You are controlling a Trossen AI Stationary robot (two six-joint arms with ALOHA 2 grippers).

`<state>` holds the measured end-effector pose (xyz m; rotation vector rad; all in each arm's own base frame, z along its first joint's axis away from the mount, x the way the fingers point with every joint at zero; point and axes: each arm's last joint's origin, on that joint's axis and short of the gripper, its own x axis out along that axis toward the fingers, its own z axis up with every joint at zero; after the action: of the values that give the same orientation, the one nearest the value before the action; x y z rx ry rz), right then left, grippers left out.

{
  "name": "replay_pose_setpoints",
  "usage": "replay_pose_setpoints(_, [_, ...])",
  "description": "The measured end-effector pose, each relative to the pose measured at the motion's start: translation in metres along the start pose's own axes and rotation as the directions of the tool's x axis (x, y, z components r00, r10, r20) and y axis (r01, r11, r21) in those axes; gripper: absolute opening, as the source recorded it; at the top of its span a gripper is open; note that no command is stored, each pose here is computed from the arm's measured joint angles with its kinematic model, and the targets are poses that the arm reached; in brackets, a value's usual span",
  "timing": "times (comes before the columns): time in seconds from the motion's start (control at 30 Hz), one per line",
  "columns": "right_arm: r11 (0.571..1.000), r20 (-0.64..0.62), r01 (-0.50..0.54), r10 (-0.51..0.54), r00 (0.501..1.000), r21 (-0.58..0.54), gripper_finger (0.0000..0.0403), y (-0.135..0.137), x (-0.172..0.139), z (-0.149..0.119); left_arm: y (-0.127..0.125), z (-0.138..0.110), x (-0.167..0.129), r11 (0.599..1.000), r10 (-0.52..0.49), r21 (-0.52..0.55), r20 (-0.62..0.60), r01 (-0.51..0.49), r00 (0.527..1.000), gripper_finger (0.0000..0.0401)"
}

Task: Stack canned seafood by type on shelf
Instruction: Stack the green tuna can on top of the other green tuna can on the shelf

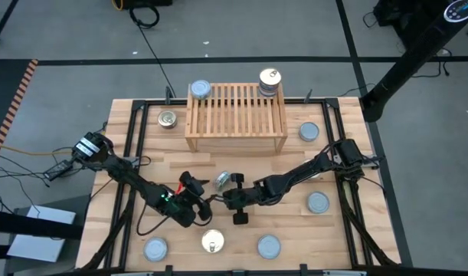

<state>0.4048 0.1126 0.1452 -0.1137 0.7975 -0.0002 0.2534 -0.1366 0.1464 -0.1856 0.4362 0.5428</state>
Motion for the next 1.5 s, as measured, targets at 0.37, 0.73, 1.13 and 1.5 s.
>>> replay_pose_setpoints(0.37, [1.0, -0.02, 0.002, -0.002, 1.0, -0.005, 0.0008, 0.0, 0.0, -0.002, 0.005, -0.005, 0.023, 0.996, 0.086, -0.009, 0.024, -0.086, 0.996, 0.0335])
replay_pose_setpoints(0.73, [1.0, -0.03, 0.003, -0.003, 1.0, -0.007, 0.0008, 0.0, 0.0, -0.003, 0.01, 0.004, 0.036, 0.995, 0.096, -0.027, 0.034, -0.096, 0.995, 0.0315])
replay_pose_setpoints(1.13, [1.0, -0.031, -0.004, 0.004, 1.0, -0.015, 0.0008, 0.004, -0.001, -0.004, 0.007, 0.01, 0.041, 0.997, 0.039, -0.067, 0.042, -0.036, 0.998, 0.031])
replay_pose_setpoints(1.5, [1.0, -0.065, -0.003, 0.003, 0.998, -0.01, 0.0008, 0.004, -0.016, -0.001, 0.011, 0.012, 0.053, 0.998, 0.045, -0.055, 0.043, -0.043, 0.998, 0.031])
